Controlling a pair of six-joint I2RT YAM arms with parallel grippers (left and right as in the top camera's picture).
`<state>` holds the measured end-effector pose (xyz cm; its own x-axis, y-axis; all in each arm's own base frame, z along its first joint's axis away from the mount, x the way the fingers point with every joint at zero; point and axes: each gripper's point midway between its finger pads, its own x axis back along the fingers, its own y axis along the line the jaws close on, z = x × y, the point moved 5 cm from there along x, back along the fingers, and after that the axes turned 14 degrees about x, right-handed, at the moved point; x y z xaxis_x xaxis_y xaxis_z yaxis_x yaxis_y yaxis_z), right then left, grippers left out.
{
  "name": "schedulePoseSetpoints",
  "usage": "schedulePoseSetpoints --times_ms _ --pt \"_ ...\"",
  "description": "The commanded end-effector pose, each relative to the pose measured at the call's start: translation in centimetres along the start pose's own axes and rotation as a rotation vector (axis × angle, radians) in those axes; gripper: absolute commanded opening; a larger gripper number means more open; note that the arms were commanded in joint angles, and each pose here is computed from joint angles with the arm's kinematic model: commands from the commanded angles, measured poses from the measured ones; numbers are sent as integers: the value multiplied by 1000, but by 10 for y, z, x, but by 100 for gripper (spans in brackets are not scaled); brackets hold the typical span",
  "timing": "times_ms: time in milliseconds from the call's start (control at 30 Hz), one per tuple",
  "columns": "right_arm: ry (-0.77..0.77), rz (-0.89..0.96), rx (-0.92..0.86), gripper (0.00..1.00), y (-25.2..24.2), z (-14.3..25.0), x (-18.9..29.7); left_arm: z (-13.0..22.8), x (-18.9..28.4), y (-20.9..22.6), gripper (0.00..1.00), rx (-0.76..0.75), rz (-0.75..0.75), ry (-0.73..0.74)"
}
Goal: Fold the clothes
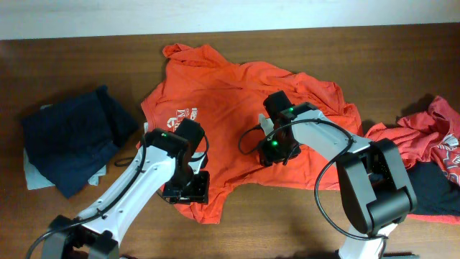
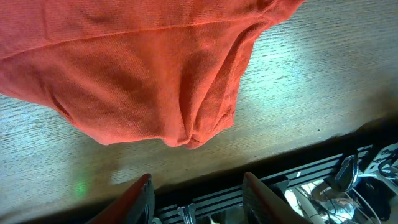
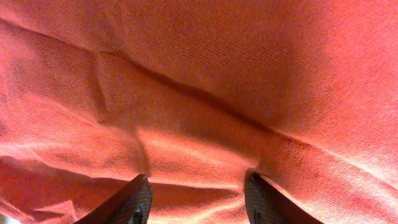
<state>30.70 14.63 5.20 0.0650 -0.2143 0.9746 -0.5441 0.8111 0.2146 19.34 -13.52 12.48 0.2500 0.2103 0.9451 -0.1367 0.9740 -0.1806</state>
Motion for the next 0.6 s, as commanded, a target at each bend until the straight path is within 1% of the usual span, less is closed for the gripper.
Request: schedulePoseSetpoints --times_ms 0,67,100,133,167,200,233,267,300,333,400,433,567 --pt "20 23 -7 54 -3 2 -5 1 4 -2 47 -2 14 -6" --pt "20 23 -7 54 -3 2 -5 2 2 0 46 3 1 1" --pt "20 23 -7 54 -3 2 -5 4 0 2 40 9 -5 8" --pt "20 23 -7 54 -3 2 -5 5 -2 5 30 27 -16 13" --pt "20 23 -7 54 -3 2 -5 7 -6 8 14 58 -28 22" --pt "20 23 -7 54 -3 2 -5 9 -10 11 8 83 -34 32" --pt "20 23 -7 54 -3 2 -5 11 -15 13 7 103 -40 41" --pt "20 23 -7 54 -3 2 -5 13 -19 16 7 119 -44 50" --pt "20 23 -7 54 -3 2 -5 14 -24 17 17 121 -35 57" --pt "20 23 -7 54 -3 2 -5 14 -28 16 30 119 -21 61" --pt "19 23 -7 54 -3 2 -5 13 -34 15 39 115 6 59" --pt "19 23 -7 54 -3 2 -5 12 -35 14 42 112 13 56" --pt "19 23 -7 54 -3 2 -5 7 -40 12 43 73 30 30"
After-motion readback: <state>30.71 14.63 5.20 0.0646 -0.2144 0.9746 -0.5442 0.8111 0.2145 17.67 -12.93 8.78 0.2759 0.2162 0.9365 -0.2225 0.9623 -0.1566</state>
